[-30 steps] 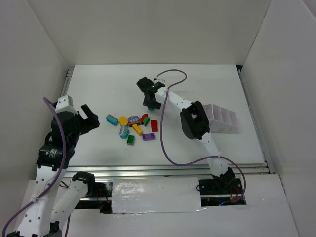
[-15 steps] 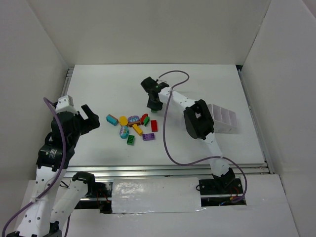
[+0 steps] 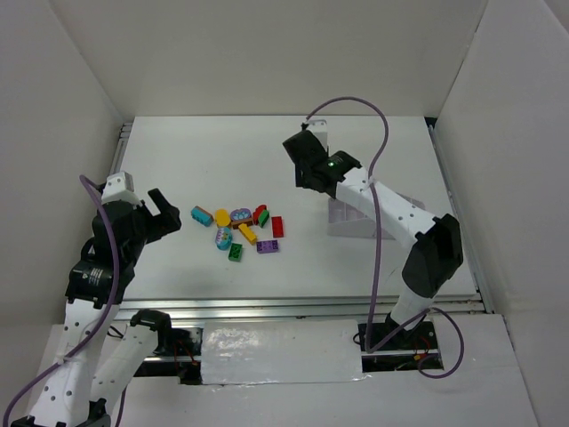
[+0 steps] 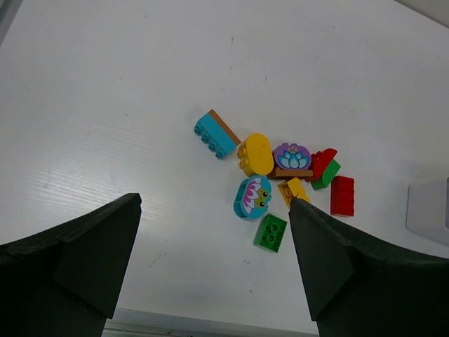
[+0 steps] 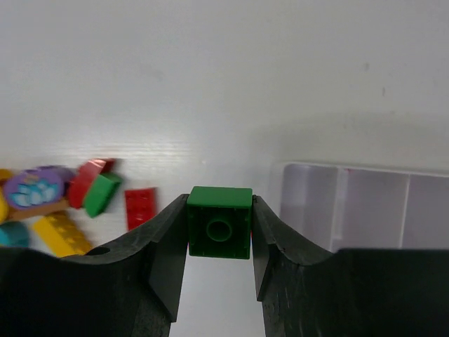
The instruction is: Sort the legos into containers by color
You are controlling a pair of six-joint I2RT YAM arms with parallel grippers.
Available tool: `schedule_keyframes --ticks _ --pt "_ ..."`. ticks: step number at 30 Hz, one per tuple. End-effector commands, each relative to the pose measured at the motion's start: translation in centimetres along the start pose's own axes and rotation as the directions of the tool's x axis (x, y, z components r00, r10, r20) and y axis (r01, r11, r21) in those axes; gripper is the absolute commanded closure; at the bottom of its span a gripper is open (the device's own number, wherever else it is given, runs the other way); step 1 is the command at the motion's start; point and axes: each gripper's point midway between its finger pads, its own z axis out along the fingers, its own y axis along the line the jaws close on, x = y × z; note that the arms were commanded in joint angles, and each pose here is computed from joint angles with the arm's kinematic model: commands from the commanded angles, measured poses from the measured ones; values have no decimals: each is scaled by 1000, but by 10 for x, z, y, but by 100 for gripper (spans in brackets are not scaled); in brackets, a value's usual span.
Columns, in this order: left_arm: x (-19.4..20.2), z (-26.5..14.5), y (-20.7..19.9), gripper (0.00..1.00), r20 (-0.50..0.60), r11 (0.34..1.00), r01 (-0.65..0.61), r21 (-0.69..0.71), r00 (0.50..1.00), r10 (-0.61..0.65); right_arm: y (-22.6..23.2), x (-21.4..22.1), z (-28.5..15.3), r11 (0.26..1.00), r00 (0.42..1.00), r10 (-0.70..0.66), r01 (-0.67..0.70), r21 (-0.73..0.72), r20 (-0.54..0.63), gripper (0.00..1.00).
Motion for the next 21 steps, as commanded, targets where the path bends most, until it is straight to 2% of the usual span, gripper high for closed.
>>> schedule_keyframes --ticks 1,10,21 --pt "-15 -2 -10 0 48 999 -11 44 999 9 -41 54 20 973 982 -153 170 155 -115 100" --pt "-12 1 -13 1 32 998 -19 55 999 17 -52 63 23 969 984 -154 169 182 -91 100" --pt "-11 2 -14 1 26 998 -22 62 999 20 -83 71 43 950 978 -146 181 255 -151 97"
